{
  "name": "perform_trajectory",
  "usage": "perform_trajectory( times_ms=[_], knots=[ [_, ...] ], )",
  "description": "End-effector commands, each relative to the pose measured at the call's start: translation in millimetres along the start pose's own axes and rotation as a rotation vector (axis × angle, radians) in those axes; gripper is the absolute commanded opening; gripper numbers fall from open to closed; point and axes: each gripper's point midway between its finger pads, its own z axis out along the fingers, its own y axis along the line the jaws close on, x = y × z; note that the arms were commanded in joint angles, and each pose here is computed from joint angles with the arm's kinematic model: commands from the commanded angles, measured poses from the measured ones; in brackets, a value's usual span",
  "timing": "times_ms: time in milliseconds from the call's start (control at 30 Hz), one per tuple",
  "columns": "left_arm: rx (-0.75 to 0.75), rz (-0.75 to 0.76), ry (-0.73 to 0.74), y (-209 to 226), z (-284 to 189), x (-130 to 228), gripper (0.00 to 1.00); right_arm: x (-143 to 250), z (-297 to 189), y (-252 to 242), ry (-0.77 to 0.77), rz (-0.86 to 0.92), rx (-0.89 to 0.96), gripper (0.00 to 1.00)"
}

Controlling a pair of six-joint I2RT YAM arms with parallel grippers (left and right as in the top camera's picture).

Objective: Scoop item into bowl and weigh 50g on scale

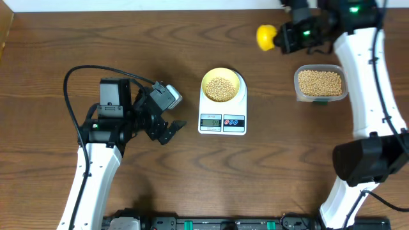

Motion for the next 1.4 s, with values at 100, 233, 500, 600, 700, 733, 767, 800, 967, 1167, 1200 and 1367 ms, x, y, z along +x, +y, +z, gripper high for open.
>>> perform_trajectory(
  times_ms=[100, 233, 500, 600, 700, 733, 767, 800, 967, 1167, 1200, 1367],
  knots=[
    [-0.001, -0.004, -0.012, 1.1, -2.3, -6.2, 0.97, 13.0, 35.6, 51.4, 0.057, -0.152, -0.06, 0.01],
    [-0.001, -0.004, -0.012, 1.1, -2.1, -6.3, 0.98, 24.8, 52.3, 67.2, 0.097, -0.187, -0.063, 0.01],
    [-0.001, -0.004, -0.012, 1.2, -2.2, -6.2, 0.97, 33.9, 69.1, 91.1, 0.13, -0.311, -0.009, 0.01],
    [-0.001, -0.004, -0.012, 1.1, -2.1, -6.3, 0.98, 37.9, 74.1, 90.5, 0.146, -0.338, 0.033, 0.01],
    [-0.001, -0.004, -0.012, 1.1, -2.1, -6.3, 0.98, 46.0, 79.8, 90.5, 0.168, -0.337, 0.029, 0.01],
    [-0.001, -0.004, -0.012, 1.2, -2.2, -6.2, 0.98, 49.0, 82.1, 90.2, 0.177, -0.34, 0.028, 0.01],
    [-0.001, -0.004, -0.013, 1.0, -2.2, -6.4, 0.97, 54.3, 86.1, 90.7, 0.191, -0.344, 0.025, 0.01],
    [-0.001, -0.004, -0.013, 1.0, -2.2, -6.4, 0.97, 56.1, 88.1, 90.9, 0.194, -0.345, 0.024, 0.01],
    [-0.001, -0.003, -0.012, 1.1, -2.1, -6.3, 0.97, 59.8, 98.1, 94.5, 0.19, -0.357, 0.015, 0.01],
    [-0.001, -0.004, -0.013, 1.0, -2.2, -6.4, 0.97, 64.9, 109.5, 93.1, 0.189, -0.382, 0.024, 0.01],
    [-0.001, -0.004, -0.012, 1.2, -2.2, -6.2, 0.98, 65.6, 110.5, 93.3, 0.19, -0.385, 0.026, 0.01],
    [-0.001, -0.004, -0.012, 1.1, -2.1, -6.3, 0.98, 71.2, 116.3, 92.5, 0.2, -0.388, 0.031, 0.01]
  ],
)
